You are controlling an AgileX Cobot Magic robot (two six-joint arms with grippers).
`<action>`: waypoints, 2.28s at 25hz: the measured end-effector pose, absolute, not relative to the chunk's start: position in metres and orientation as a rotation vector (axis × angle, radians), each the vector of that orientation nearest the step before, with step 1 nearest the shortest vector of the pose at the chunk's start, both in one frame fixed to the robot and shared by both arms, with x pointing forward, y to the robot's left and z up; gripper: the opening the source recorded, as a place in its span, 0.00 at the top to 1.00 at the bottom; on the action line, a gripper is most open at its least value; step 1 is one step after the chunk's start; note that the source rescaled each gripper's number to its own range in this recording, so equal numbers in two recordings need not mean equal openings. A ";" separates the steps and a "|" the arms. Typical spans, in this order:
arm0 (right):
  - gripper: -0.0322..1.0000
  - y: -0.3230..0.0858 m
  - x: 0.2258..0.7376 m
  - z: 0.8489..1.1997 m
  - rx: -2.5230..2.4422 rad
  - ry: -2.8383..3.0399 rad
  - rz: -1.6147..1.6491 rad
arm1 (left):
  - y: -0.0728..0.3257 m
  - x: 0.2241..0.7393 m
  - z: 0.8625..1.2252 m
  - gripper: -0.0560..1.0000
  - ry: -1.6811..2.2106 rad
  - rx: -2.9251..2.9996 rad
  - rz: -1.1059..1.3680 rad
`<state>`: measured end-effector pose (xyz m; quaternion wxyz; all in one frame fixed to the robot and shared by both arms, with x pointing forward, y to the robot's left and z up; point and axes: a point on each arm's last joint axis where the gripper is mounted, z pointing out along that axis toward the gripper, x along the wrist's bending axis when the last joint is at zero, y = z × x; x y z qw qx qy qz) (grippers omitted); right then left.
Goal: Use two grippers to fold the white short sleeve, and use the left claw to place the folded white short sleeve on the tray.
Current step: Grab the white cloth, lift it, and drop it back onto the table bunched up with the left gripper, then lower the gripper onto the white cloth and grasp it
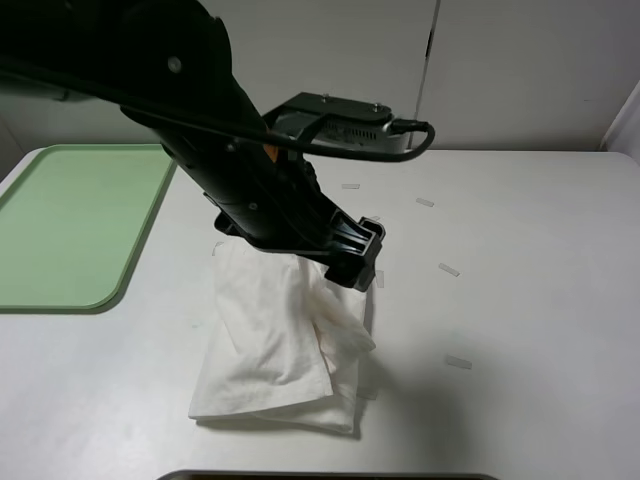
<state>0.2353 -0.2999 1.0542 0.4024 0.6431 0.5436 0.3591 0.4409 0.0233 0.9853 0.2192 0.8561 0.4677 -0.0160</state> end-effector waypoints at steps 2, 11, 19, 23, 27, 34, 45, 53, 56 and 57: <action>0.00 -0.300 0.235 1.054 1.625 1.374 0.907 | 0.027 0.440 1.001 0.00 1.265 2.402 -0.020; 0.00 -0.300 0.235 1.054 1.625 1.374 0.907 | 0.069 0.434 1.036 0.00 1.417 2.558 0.099; 0.00 -0.300 0.235 1.054 1.625 1.374 0.907 | 0.086 0.457 0.999 0.00 1.549 2.524 0.116; 0.00 -0.300 0.235 1.054 1.625 1.374 0.907 | 0.077 0.466 0.980 0.00 1.541 2.510 0.114; 0.00 -0.300 0.235 1.054 1.625 1.374 0.907 | 0.064 0.475 0.952 0.00 1.528 2.499 0.079; 0.00 -0.300 0.235 1.054 1.625 1.374 0.907 | 0.046 0.489 0.902 0.00 1.465 2.476 0.065; 0.00 -0.300 0.235 1.054 1.625 1.374 0.909 | 0.041 0.494 0.898 0.00 1.428 2.442 0.086; 0.00 -0.300 0.235 1.054 1.625 1.374 0.909 | 0.048 0.488 0.977 0.00 1.384 2.371 0.107; 0.00 -0.300 0.235 1.054 1.625 1.374 0.909 | 0.069 0.479 1.002 0.00 1.504 2.381 0.073; 0.00 -0.300 0.235 1.054 1.625 1.374 0.909 | 0.075 0.477 1.005 0.00 1.542 2.392 0.061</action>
